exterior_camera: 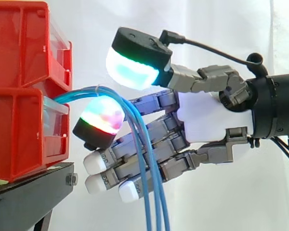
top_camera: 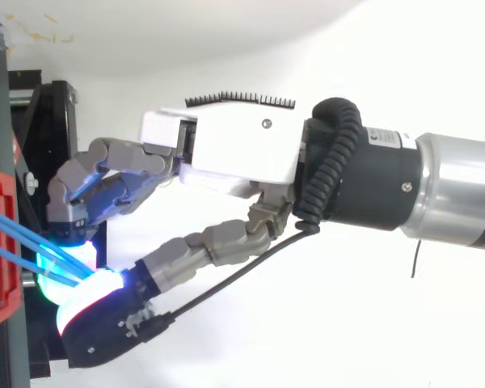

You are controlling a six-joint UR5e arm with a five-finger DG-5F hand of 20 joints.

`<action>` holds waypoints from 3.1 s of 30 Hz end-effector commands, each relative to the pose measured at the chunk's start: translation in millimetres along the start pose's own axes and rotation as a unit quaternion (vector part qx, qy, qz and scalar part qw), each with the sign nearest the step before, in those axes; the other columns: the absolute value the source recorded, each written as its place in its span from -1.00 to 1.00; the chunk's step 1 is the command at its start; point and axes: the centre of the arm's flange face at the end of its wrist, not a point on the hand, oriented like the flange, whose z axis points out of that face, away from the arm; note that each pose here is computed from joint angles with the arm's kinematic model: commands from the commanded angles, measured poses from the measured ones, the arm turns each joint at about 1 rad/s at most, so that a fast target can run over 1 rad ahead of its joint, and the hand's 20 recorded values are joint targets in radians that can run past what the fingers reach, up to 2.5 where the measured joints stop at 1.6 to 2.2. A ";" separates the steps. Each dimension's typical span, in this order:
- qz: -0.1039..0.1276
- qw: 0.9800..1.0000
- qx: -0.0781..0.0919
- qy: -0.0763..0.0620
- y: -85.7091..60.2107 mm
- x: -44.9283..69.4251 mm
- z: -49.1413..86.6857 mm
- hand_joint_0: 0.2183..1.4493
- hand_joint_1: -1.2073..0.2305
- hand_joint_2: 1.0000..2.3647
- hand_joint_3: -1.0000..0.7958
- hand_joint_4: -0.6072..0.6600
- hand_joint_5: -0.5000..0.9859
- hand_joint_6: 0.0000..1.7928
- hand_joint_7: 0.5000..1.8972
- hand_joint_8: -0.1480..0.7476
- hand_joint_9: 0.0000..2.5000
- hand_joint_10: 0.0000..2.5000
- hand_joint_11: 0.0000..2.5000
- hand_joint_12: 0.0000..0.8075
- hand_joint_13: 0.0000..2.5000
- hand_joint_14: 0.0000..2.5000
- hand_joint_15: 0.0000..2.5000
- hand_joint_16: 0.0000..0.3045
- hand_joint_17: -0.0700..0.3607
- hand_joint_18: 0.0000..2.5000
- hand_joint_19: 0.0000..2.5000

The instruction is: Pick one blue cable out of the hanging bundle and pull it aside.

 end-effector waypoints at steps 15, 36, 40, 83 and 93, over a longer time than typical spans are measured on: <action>-0.003 1.000 0.009 0.002 0.6 -2.1 -2.9 -0.14 -0.58 -0.98 -0.23 -0.19 -0.56 0.04 -0.23 -0.04 -0.34 -0.99 -0.68 -0.13 -0.52 -0.99 -0.79 -0.71 -0.21 -0.49 -0.66; -0.003 1.000 0.013 0.004 -1.0 -7.1 -3.1 -0.67 -0.53 -1.00 -0.44 0.02 -0.52 0.01 -0.49 0.08 -0.17 -0.99 -0.63 0.00 -0.37 -0.99 -0.71 -0.64 -0.11 -0.34 -0.60; -0.003 1.000 0.012 0.003 0.0 -8.6 -3.2 -0.68 -0.19 -1.00 -0.44 0.04 -0.50 -0.01 -0.44 0.12 -0.14 -0.99 -0.63 0.04 -0.35 -0.99 -0.71 -0.63 -0.08 -0.32 -0.59; -0.004 1.000 0.018 0.006 -1.9 -16.0 -4.1 -0.65 -0.34 -1.00 -0.44 -0.10 -0.55 0.02 -0.56 -0.07 -0.19 -0.99 -0.58 -0.03 -0.35 -0.99 -0.65 -0.65 -0.12 -0.32 -0.53; -0.004 1.000 0.019 0.009 -2.5 -18.5 -4.0 -0.44 -0.25 -0.97 -0.08 -0.10 -0.55 0.02 -0.43 -0.04 -0.17 -0.99 -0.55 -0.10 -0.35 -0.99 -0.62 -0.69 -0.19 -0.38 -0.47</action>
